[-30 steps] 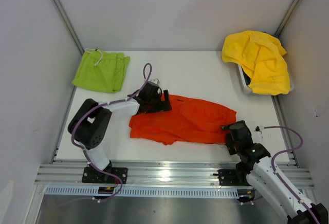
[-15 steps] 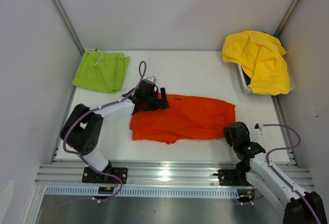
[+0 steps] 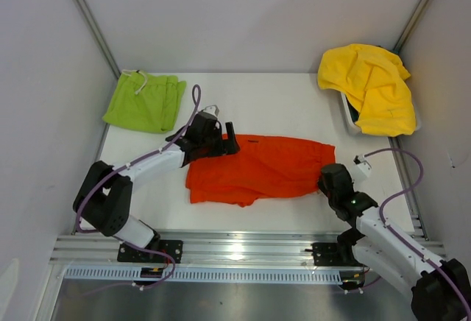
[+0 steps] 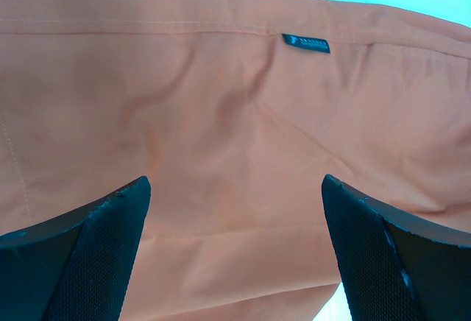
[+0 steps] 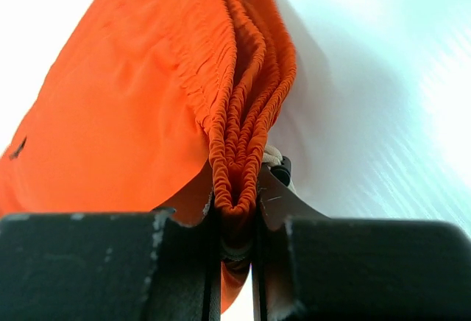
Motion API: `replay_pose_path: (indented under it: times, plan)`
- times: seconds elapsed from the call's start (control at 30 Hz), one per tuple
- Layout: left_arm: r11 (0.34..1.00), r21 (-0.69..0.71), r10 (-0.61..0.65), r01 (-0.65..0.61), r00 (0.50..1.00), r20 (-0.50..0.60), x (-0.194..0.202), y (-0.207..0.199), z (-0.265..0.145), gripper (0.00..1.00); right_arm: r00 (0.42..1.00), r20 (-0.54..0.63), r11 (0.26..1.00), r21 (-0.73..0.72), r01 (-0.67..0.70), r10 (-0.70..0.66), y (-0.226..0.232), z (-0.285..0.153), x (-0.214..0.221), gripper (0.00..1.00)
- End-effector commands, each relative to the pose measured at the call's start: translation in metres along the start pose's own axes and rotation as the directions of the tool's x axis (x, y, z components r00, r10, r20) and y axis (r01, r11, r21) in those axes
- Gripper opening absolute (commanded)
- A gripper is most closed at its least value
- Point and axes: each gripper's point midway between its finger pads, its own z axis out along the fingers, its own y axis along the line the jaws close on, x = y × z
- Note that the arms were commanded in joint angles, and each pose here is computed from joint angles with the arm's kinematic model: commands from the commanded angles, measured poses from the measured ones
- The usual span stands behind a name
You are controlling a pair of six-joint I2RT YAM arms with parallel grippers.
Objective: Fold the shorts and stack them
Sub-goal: Fold the shorts
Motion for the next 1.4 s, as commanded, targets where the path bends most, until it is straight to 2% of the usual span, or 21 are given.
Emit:
replay_pose_path:
  times: [0.0, 0.3, 0.53, 0.63, 0.73, 0.83, 0.93, 1.07, 1.1, 1.2, 1.27, 1.37]
  plan:
    - [0.999, 0.005, 0.032, -0.032, 0.999, 0.021, -0.002, -0.002, -0.013, 0.99, 0.987, 0.102, 0.991, -0.032, 0.13, -0.126, 0.029, -0.006, -0.028, 0.0]
    - [0.994, 0.082, 0.069, -0.067, 0.997, -0.024, 0.014, -0.027, -0.01, 0.99, 0.907, 0.106, 0.911, -0.029, 0.412, -0.408, 0.058, -0.008, -0.017, 0.0]
    - [0.989, 0.106, 0.108, -0.1, 0.991, -0.076, 0.034, -0.04, -0.005, 0.99, 0.869, 0.115, 0.874, -0.016, 0.486, -0.481, 0.064, -0.012, -0.013, 0.01]
    - [0.987, 0.12, 0.116, -0.104, 0.989, -0.097, 0.042, -0.044, -0.002, 0.99, 0.889, 0.081, 0.89, -0.036, 0.454, -0.45, 0.063, -0.014, -0.006, 0.03]
    - [0.984, 0.135, 0.134, -0.12, 0.986, -0.103, 0.045, -0.055, 0.001, 0.99, 0.928, 0.003, 0.919, -0.136, 0.37, -0.374, 0.071, -0.018, 0.014, 0.08]
    - [0.977, 0.145, 0.176, -0.157, 0.976, -0.128, 0.051, -0.068, 0.006, 0.99, 0.951, -0.131, 0.946, -0.206, 0.251, -0.281, 0.074, -0.021, 0.041, 0.09]
    - [0.971, 0.142, 0.213, -0.194, 0.968, -0.13, 0.051, -0.084, 0.012, 0.99, 0.939, -0.262, 0.957, -0.242, 0.161, -0.224, 0.078, -0.028, 0.069, 0.09]
    - [0.962, 0.167, 0.239, -0.216, 0.962, -0.131, 0.056, -0.093, 0.011, 0.99, 0.912, -0.332, 0.954, -0.256, 0.157, -0.24, 0.08, -0.041, 0.092, 0.13]
    - [0.955, 0.195, 0.248, -0.224, 0.963, -0.109, 0.055, -0.098, 0.006, 0.99, 0.91, -0.337, 0.952, -0.263, 0.154, -0.241, 0.081, -0.044, 0.093, 0.17]
    - [0.907, 0.275, 0.339, -0.318, 0.94, -0.033, 0.055, -0.111, -0.01, 0.99, 0.902, -0.365, 0.953, -0.271, 0.135, -0.231, 0.08, -0.051, 0.096, 0.17]
    - [0.878, 0.301, 0.385, -0.372, 0.923, 0.015, 0.056, -0.118, -0.022, 0.99, 0.901, -0.37, 0.955, -0.266, 0.13, -0.226, 0.08, -0.053, 0.095, 0.16]
    - [0.849, 0.29, 0.437, -0.441, 0.896, 0.083, 0.061, -0.108, -0.038, 0.99, 0.901, -0.37, 0.961, -0.235, 0.145, -0.226, 0.08, -0.055, 0.089, 0.1]
